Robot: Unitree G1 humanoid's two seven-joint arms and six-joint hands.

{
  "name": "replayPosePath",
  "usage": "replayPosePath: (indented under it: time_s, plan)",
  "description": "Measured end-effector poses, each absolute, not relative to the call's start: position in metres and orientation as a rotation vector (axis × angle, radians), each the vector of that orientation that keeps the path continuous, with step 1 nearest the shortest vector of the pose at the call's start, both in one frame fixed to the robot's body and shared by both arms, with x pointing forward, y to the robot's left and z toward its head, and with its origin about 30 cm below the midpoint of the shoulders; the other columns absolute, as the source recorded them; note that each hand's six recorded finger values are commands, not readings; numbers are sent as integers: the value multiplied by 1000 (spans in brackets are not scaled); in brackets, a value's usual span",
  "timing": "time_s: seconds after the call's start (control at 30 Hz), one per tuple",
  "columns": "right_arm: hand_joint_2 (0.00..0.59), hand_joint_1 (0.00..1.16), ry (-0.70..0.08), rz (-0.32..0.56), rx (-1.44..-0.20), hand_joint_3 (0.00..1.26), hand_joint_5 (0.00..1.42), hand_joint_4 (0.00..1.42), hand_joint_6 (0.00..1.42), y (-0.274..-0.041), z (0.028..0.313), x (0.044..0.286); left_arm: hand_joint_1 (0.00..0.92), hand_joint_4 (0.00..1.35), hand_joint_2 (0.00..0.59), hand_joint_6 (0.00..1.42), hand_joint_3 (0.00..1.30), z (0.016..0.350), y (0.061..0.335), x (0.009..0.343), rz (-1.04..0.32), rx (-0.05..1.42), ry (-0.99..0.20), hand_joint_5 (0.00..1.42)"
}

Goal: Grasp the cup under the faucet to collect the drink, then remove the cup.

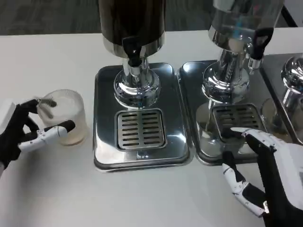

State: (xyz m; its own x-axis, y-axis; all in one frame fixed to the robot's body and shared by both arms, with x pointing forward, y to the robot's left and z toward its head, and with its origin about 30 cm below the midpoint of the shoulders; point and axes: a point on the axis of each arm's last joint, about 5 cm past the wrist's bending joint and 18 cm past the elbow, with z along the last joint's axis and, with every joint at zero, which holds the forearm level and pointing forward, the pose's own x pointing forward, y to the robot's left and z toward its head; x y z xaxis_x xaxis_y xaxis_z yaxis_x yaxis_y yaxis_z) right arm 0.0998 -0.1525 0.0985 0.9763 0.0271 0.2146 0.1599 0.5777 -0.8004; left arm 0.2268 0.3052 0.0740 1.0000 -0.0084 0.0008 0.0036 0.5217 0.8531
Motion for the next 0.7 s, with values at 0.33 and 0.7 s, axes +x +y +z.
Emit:
replayPosePath:
  time_s: [0.33,0.7]
  plan:
    - [459,576,-209,-81,-952,433,314,347,305,-154,99,100,247,647,106,1258,518,69,302,223,30,984,-31,911]
    - [459,577,-209,-82,-952,433,319,347,306,-154,99,101,297,743,110,1330,599,63,302,216,85,981,-51,1012]
